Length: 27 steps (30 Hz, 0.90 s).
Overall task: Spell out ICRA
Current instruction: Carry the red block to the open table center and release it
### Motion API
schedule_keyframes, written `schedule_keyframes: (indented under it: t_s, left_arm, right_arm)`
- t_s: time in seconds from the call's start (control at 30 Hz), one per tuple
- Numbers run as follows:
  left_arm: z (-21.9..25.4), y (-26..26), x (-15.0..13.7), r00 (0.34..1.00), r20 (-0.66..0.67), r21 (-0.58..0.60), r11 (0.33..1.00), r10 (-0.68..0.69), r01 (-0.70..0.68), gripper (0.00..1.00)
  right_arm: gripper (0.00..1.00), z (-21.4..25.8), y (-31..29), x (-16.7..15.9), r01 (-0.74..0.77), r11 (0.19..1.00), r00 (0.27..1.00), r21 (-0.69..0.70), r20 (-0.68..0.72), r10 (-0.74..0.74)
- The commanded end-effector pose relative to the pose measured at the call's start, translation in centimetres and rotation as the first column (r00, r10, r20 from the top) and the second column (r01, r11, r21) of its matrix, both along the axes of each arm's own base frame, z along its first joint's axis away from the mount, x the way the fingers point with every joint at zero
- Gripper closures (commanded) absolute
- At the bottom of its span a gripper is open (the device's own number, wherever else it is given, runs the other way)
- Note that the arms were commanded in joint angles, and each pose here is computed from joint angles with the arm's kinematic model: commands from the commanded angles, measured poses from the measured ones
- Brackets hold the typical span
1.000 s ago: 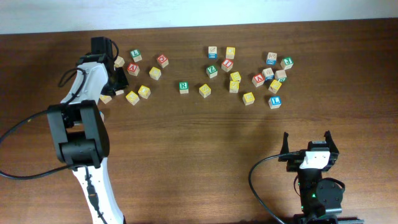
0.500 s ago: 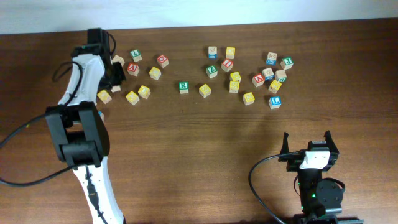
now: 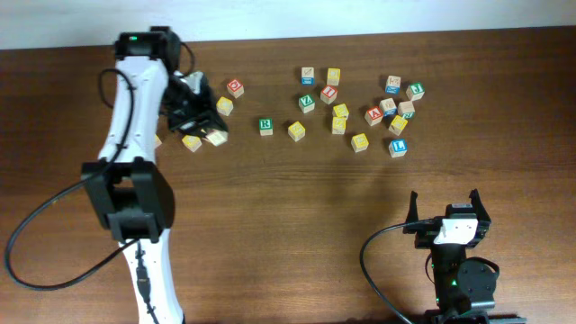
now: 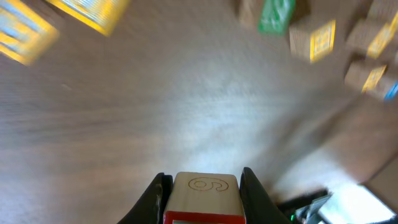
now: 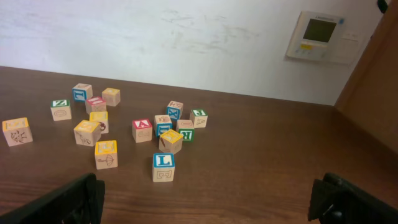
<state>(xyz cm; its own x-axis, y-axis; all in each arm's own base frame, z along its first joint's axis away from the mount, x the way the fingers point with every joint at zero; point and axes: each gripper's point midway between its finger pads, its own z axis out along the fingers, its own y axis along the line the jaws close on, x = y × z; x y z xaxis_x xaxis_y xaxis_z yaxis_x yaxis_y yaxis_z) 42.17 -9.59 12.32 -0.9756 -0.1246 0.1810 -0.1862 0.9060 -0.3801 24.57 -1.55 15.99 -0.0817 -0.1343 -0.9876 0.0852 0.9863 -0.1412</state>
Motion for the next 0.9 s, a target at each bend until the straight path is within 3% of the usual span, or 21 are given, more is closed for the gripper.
schedule_keyframes:
  t_s: [0.0,0.07,0.3,0.4,0.47,0.6,0.67,0.87]
  left_arm:
    - [-0.4,-3.9,-2.4,0.988,-0.041,0.02,0.989,-0.146,0.147,0.83]
    - [-1.4,-5.8,-4.4,0.967,-0.087,0.1,0.964,-0.238,0.247,0.77]
    - [-7.9,-10.9,-10.6,0.888,-0.223,0.121,0.892,-0.403,0.435,0.8]
    - [-9.5,-10.8,-10.3,0.909,-0.219,0.156,0.907,-0.353,0.39,0.86]
    - [-10.4,-9.3,-9.2,0.943,-0.204,0.294,0.903,-0.262,0.314,0.82]
    - [-11.1,-9.1,-7.8,0.957,-0.143,0.344,0.894,-0.252,0.287,0.76]
    - [-11.8,-8.0,-7.1,0.971,-0.115,0.436,0.868,-0.209,0.238,0.74]
    - [-12.6,-7.7,-7.1,0.972,-0.104,0.451,0.862,-0.209,0.233,0.6]
  right_arm:
    - [0.02,-0.3,-0.3,0.0,0.016,1.0,1.0,-0.001,-0.004,-0.016]
    - [0.02,-0.3,-0.3,0.0,0.016,1.0,1.0,-0.001,-0.004,-0.016]
    - [0.02,-0.3,-0.3,0.0,0.016,1.0,1.0,-0.001,-0.004,-0.016]
    - [0.02,-0.3,-0.3,0.0,0.016,1.0,1.0,-0.001,-0.004,-0.016]
    - [0.02,-0.3,-0.3,0.0,0.016,1.0,1.0,-0.001,-0.004,-0.016]
    - [0.02,-0.3,-0.3,0.0,0.016,1.0,1.0,-0.001,-0.004,-0.016]
    - [0.02,-0.3,-0.3,0.0,0.016,1.0,1.0,-0.001,-0.004,-0.016]
    - [0.02,-0.3,-0.3,0.0,0.016,1.0,1.0,-0.001,-0.004,-0.016]
